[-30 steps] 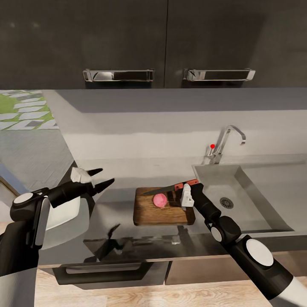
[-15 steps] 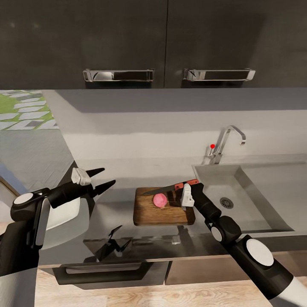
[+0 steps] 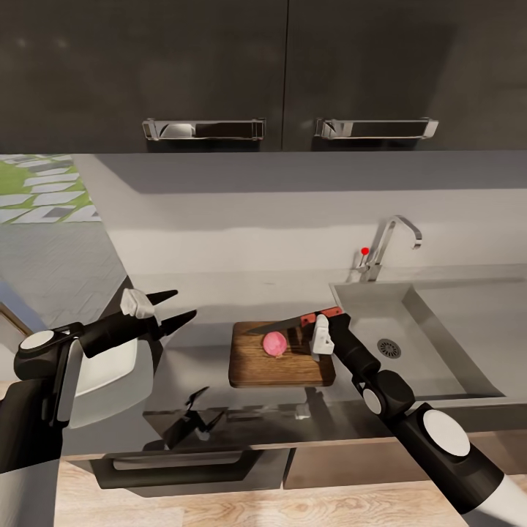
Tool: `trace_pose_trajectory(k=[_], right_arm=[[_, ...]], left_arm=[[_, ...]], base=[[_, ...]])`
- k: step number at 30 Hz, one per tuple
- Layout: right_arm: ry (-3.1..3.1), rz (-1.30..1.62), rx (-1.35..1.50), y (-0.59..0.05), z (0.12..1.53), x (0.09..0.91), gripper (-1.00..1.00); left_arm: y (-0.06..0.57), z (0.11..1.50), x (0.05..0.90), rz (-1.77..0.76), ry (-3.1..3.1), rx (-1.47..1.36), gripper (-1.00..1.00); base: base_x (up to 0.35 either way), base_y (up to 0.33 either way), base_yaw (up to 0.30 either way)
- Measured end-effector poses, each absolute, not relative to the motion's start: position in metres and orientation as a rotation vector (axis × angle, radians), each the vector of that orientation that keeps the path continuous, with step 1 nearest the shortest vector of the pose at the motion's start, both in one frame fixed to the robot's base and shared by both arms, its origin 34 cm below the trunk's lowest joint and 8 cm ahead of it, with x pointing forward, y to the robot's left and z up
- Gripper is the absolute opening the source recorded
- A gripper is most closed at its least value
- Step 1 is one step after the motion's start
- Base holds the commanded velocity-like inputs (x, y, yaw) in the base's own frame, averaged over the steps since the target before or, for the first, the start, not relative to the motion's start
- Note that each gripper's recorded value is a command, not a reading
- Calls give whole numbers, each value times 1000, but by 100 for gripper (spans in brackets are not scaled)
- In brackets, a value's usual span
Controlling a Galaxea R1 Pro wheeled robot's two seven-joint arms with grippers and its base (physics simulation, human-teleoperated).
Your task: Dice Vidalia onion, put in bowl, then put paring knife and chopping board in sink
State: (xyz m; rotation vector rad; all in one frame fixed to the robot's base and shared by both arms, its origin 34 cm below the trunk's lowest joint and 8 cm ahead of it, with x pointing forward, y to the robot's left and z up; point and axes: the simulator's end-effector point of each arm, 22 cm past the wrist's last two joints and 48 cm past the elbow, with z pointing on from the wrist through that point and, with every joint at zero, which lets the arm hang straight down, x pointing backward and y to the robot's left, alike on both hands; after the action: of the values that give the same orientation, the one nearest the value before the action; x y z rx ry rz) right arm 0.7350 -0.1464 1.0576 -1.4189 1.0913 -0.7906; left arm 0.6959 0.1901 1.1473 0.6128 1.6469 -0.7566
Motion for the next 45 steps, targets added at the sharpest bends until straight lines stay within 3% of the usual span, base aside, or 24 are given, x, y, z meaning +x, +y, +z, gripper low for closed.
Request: trace_pose_trajectory(k=[45], right_arm=[[1107,-770,-1403,-135,1054,735,-100]], left_arm=[[179,1145,693,-771,1649,646,100]], base=[[0,0,0]])
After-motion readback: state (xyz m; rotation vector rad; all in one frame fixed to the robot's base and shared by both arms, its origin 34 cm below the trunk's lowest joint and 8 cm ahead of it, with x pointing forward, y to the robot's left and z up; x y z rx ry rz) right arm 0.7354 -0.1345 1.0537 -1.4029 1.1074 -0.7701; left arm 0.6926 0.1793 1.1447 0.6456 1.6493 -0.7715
